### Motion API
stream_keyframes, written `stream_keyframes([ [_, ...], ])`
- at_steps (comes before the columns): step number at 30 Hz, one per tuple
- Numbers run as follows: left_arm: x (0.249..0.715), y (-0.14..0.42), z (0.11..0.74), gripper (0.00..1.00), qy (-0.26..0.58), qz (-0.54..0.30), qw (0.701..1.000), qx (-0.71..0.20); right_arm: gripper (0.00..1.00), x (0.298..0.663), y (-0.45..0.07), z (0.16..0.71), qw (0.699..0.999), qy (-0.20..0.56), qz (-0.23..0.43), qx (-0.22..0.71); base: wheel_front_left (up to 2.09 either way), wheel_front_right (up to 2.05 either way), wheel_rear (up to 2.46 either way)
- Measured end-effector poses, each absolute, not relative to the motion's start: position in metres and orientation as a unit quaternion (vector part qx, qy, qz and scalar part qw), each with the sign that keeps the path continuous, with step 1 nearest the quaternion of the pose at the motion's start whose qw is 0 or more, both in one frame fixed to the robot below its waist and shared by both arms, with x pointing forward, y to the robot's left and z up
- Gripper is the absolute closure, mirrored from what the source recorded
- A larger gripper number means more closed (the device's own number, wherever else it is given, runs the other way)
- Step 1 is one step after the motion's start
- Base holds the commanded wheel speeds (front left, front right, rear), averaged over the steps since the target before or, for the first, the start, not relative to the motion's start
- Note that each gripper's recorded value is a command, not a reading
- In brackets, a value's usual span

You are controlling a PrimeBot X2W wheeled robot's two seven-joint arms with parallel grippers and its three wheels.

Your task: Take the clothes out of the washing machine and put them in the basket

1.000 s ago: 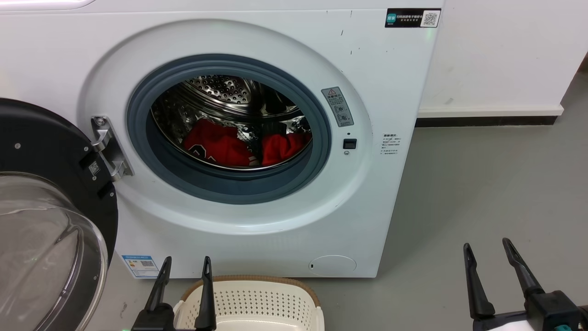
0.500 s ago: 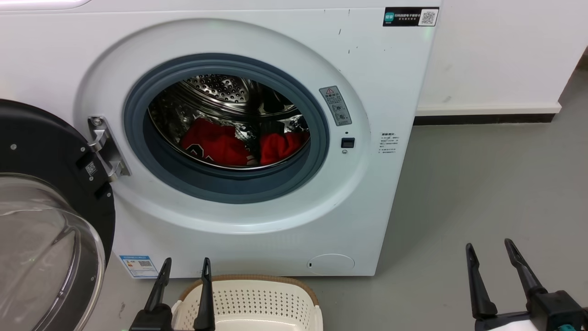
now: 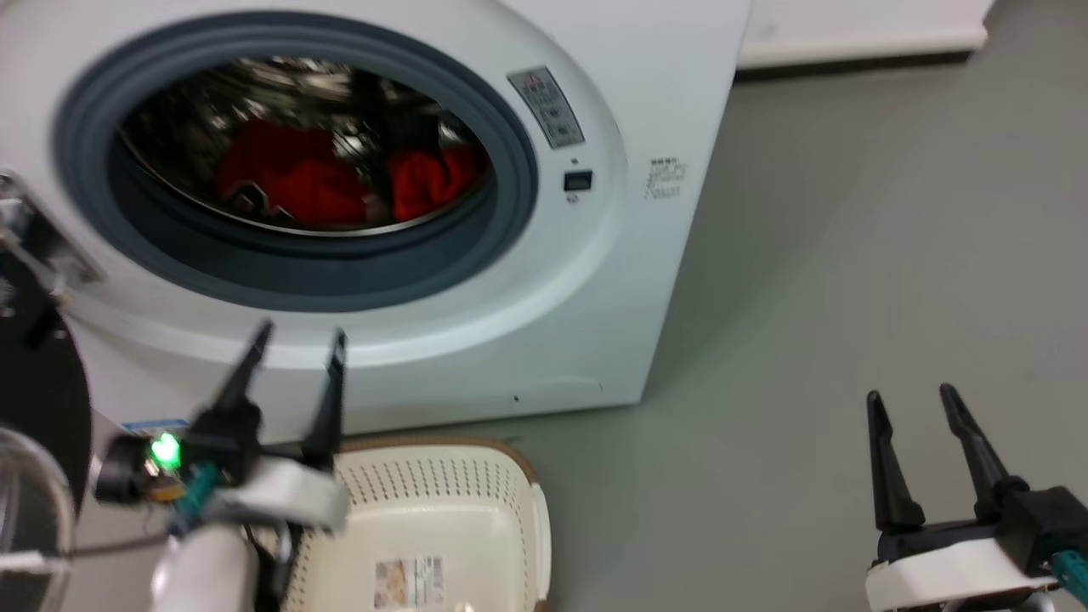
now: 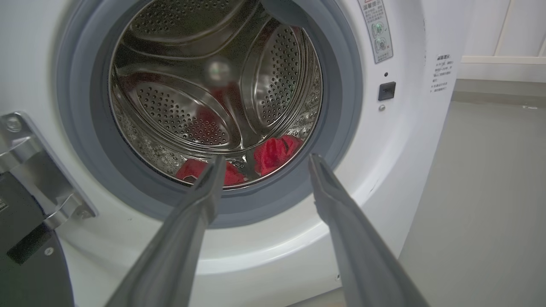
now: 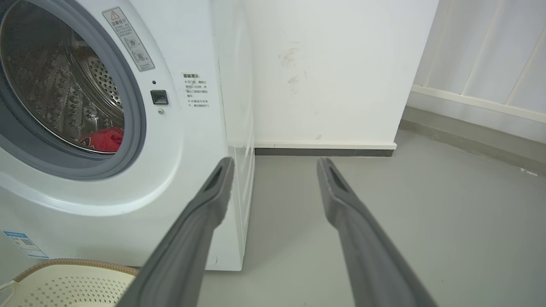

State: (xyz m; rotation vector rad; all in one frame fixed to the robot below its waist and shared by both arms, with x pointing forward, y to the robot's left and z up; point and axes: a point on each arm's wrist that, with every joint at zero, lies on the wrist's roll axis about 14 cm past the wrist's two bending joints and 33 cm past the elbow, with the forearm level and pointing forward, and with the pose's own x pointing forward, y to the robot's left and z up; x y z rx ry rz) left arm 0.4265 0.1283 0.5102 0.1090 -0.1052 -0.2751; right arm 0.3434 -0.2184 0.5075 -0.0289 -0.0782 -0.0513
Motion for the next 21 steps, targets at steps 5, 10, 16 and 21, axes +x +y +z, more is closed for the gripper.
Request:
stream_keyframes([
  [5,0.539,0.137,0.504,0.0,-0.039,-0.158,0.982,0.096,0.0,0.361,-0.241,0.472,0.998,0.014,-0.061,0.005,0.0,0.0,0.0],
  [10,0.613,0.122,0.485,0.0,0.033,-0.176,0.974,0.136,0.0,0.373,-0.255,0.454,0.996,0.039,-0.084,0.007,0.0,0.0,0.0],
  [16,0.674,0.112,0.455,0.0,0.131,-0.18,0.96,0.17,0.0,0.38,-0.263,0.431,0.993,0.069,-0.099,0.017,0.0,0.0,0.0],
  [21,0.712,0.121,0.437,0.0,0.192,-0.158,0.951,0.186,0.0,0.385,-0.256,0.415,0.991,0.092,-0.09,0.021,0.0,0.0,0.0],
])
